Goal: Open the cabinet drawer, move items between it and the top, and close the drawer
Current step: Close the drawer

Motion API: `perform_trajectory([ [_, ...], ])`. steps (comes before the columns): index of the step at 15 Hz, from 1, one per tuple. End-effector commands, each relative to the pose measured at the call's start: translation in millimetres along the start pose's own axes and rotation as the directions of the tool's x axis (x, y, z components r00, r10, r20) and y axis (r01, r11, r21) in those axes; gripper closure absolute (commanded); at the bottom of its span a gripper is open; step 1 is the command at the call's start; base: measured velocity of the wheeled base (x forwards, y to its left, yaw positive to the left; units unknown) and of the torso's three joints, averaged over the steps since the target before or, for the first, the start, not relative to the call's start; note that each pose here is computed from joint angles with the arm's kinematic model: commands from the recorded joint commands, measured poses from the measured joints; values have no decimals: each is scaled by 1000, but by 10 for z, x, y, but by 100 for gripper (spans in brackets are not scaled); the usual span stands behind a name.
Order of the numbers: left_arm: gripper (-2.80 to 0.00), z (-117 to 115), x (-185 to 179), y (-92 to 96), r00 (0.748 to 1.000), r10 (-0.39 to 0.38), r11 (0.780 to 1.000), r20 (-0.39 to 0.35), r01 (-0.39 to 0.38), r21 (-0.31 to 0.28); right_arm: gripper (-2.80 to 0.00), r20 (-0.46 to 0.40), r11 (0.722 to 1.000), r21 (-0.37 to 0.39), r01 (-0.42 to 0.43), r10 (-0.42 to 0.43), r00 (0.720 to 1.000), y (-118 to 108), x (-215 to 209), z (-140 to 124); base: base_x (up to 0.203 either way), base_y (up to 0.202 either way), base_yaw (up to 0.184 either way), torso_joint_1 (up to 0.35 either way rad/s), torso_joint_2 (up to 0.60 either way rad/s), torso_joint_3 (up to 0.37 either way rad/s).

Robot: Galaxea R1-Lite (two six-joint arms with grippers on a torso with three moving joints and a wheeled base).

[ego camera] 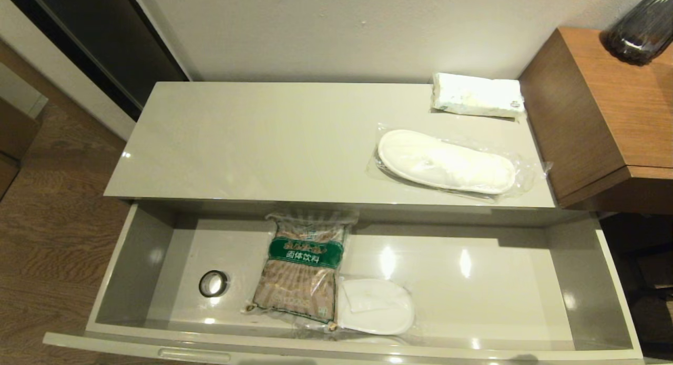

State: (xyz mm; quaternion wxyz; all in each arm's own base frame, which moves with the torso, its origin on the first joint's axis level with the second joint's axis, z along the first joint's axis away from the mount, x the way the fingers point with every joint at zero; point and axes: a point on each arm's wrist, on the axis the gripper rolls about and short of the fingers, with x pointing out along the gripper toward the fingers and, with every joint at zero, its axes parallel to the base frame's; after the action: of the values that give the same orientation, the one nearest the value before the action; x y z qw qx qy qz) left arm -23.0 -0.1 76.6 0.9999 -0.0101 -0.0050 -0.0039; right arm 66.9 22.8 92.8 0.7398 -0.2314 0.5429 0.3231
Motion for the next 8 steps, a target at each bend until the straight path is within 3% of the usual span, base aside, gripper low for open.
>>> perform_trajectory([
  [1,0,0,1,0,1000,0,1000,-1,0,-1,0,-145,993,28,-118,120,982,-65,234,74,0,0,0,0,0,0],
  [5,0,0,1,0,1000,0,1000,-1,0,-1,0,-234,977,82,-195,209,950,-157,578,151,0,0,0,0,0,0],
  [8,0,-1,1,0,1000,0,1000,-2,0,-1,0,-197,979,106,-177,195,961,-257,851,248,0,0,0,0,0,0],
])
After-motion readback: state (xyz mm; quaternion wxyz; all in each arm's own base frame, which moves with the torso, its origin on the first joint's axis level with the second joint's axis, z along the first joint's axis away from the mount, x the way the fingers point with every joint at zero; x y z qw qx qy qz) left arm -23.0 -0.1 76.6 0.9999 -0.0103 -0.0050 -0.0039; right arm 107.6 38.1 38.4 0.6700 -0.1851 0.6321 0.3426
